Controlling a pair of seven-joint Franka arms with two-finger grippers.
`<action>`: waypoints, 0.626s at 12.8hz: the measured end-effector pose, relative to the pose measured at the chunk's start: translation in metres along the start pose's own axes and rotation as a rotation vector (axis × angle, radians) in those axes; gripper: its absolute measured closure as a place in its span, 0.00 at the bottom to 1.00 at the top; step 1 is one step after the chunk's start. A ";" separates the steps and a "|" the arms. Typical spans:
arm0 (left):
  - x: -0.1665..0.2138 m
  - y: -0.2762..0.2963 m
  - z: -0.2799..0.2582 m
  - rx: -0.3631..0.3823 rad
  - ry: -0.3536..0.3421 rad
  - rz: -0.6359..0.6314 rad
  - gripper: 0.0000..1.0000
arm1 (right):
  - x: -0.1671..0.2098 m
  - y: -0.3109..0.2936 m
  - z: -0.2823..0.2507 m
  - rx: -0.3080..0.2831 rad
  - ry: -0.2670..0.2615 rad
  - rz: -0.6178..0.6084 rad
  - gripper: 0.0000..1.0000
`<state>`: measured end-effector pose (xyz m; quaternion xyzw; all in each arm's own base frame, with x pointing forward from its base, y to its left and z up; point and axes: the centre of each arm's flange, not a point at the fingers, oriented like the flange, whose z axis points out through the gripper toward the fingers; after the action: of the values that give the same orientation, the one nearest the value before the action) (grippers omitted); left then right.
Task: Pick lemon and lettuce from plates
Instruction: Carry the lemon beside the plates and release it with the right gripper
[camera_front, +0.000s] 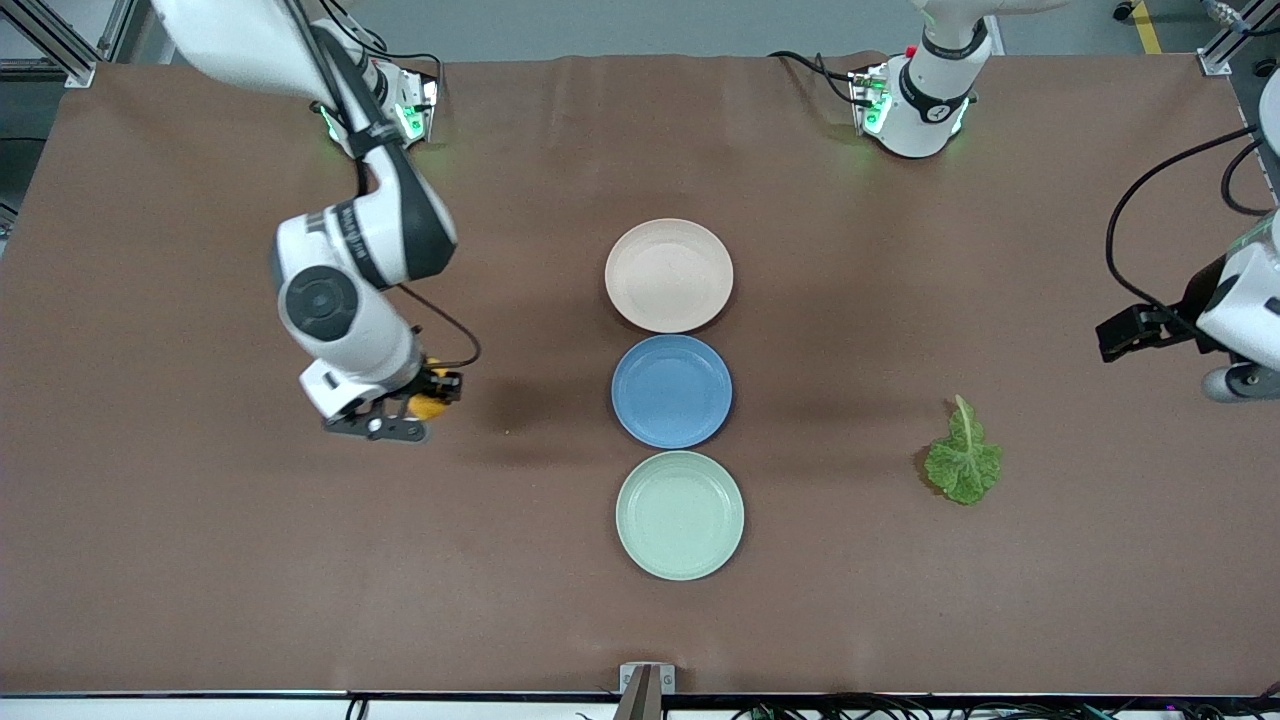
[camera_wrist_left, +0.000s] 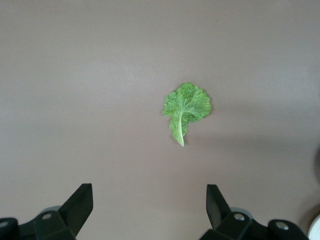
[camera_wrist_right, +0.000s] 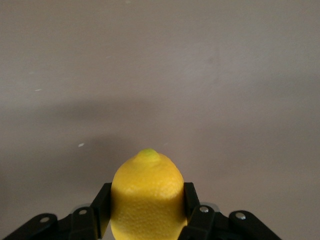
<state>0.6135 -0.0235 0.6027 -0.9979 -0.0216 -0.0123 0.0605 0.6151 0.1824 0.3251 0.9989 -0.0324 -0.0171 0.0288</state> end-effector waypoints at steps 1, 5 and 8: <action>-0.010 0.000 -0.014 -0.003 0.001 0.001 0.00 | 0.009 0.028 0.010 0.007 0.004 -0.021 0.39; -0.050 0.004 -0.046 -0.066 -0.012 0.009 0.00 | 0.032 0.100 0.064 0.018 0.015 -0.050 0.39; -0.080 0.000 -0.049 -0.066 -0.030 0.053 0.00 | 0.039 0.128 0.119 0.013 0.032 -0.056 0.39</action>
<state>0.5322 -0.0329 0.6492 -0.9996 0.0041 0.0038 0.0275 0.6416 0.0459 0.2128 0.9997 -0.0043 -0.0019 0.0225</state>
